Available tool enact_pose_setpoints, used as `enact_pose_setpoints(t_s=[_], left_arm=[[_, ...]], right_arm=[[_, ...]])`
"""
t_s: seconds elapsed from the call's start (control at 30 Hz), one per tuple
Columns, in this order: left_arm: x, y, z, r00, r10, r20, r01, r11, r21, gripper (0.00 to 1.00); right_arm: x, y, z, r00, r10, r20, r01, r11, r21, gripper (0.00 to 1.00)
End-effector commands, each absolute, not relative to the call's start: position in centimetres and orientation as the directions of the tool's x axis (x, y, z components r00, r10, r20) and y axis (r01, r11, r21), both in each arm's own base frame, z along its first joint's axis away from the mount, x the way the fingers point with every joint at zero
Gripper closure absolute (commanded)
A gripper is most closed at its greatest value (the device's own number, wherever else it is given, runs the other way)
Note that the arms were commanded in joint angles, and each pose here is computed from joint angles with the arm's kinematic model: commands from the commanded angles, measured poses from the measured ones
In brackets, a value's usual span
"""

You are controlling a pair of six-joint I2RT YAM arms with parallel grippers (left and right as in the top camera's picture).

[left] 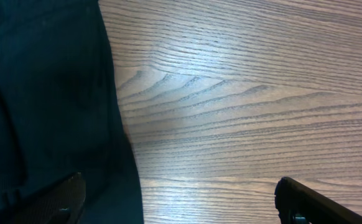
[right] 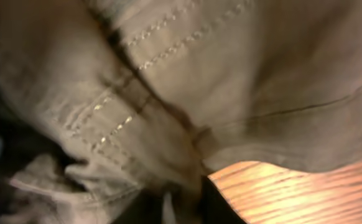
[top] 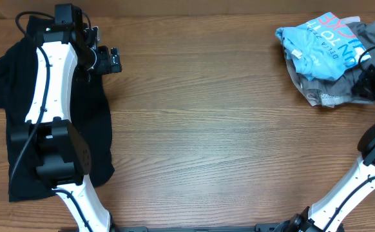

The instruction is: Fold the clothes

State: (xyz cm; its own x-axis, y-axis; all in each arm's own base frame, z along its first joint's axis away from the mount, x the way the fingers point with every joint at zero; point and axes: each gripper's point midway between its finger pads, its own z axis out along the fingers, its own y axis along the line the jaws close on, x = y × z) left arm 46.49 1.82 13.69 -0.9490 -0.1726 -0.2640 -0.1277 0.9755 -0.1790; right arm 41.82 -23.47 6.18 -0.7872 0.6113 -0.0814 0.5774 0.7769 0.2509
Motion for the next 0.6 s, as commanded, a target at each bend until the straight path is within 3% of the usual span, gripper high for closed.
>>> enact_pose_setpoints(t_s=[0.0,0.2,0.27,0.33,0.57], left_arm=[[46.6,1.3,14.2,-0.944,-0.181,-0.275,-0.129,0.972,-0.198,0.00],[46.6,1.3,14.2,-0.944,-0.181,-0.275,-0.129,0.972,-0.198,0.00],[46.6,1.3,14.2,-0.944,-0.181,-0.275,-0.129,0.972,-0.197,0.00],[46.7,1.4,14.2,-0.944,-0.181,-0.276,-0.130,0.972,-0.194,0.00],[46.6,1.4,14.2,-0.944,-0.182,-0.275,-0.130,0.972,-0.194,0.00]], right_arm=[[41.4,-24.7,5.9,-0.748,0.658,-0.089,0.623,0.742,0.247,0.96],[40.8,-26.5,6.0,-0.696,0.711,-0.098,0.672,0.694,0.260,0.96],[40.9,-26.3,6.2,-0.685,0.723,-0.090,0.679,0.678,0.282,0.69],[41.5,-25.7,6.9,-0.688,0.721,-0.085,0.661,0.670,0.337,0.55],[43.9,-25.1,11.7,-0.685,0.712,-0.154,0.590,0.667,0.455,0.46]])
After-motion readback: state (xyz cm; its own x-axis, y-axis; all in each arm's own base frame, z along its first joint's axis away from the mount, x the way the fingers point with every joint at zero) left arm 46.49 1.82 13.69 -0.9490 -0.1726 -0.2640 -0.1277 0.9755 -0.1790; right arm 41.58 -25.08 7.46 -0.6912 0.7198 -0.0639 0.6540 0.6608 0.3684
